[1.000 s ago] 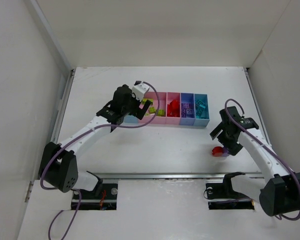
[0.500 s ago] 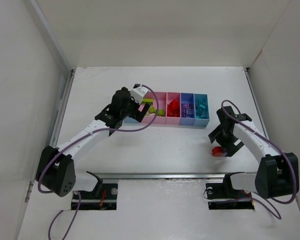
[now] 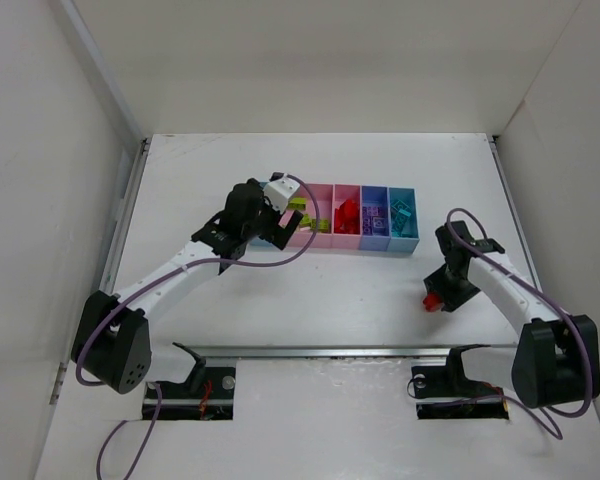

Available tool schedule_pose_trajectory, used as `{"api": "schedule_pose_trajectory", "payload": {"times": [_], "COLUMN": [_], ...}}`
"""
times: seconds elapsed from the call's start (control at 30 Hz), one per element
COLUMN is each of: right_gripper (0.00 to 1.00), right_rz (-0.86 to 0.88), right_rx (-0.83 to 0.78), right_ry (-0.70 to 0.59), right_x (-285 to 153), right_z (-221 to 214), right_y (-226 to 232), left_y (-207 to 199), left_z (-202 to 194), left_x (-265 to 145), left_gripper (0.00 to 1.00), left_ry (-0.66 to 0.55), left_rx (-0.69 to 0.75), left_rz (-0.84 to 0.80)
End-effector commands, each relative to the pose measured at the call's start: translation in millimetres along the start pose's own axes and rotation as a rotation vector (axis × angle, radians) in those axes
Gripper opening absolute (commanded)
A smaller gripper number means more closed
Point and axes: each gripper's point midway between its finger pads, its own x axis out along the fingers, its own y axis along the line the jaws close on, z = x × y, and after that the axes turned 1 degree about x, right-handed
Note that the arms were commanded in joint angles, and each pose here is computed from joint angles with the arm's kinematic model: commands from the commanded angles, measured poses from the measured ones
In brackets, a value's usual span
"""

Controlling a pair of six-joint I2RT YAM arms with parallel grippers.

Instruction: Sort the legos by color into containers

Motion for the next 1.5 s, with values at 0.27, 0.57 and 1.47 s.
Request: {"api": "schedule_pose_trajectory", "payload": {"times": [0.27, 0.57, 1.47], "right_gripper": [0.13, 0.0, 0.0], "right_rz": [0.082, 0.561, 1.715], "right_rx": [0.059, -0.246, -2.139], "right_ry": [-0.031, -0.23, -1.031], "right_x": [-4.8, -111.6, -302.6], "right_z": [3.8, 30.9, -131.8], "right_y": [5.9, 74.1, 199.6], "left_y": [-6.7, -25.1, -130.8], "left_z": [33.0, 46.5, 117.6], "left_x": [-14.3, -19.1, -115.3], "left_gripper": [0.98, 0.86, 0.96], "left_ry": [-0.098, -0.135, -0.517], "left_rx": [-0.001, 0.023, 0.672], "left_rz": [-0.048, -0.166, -0.879]}}
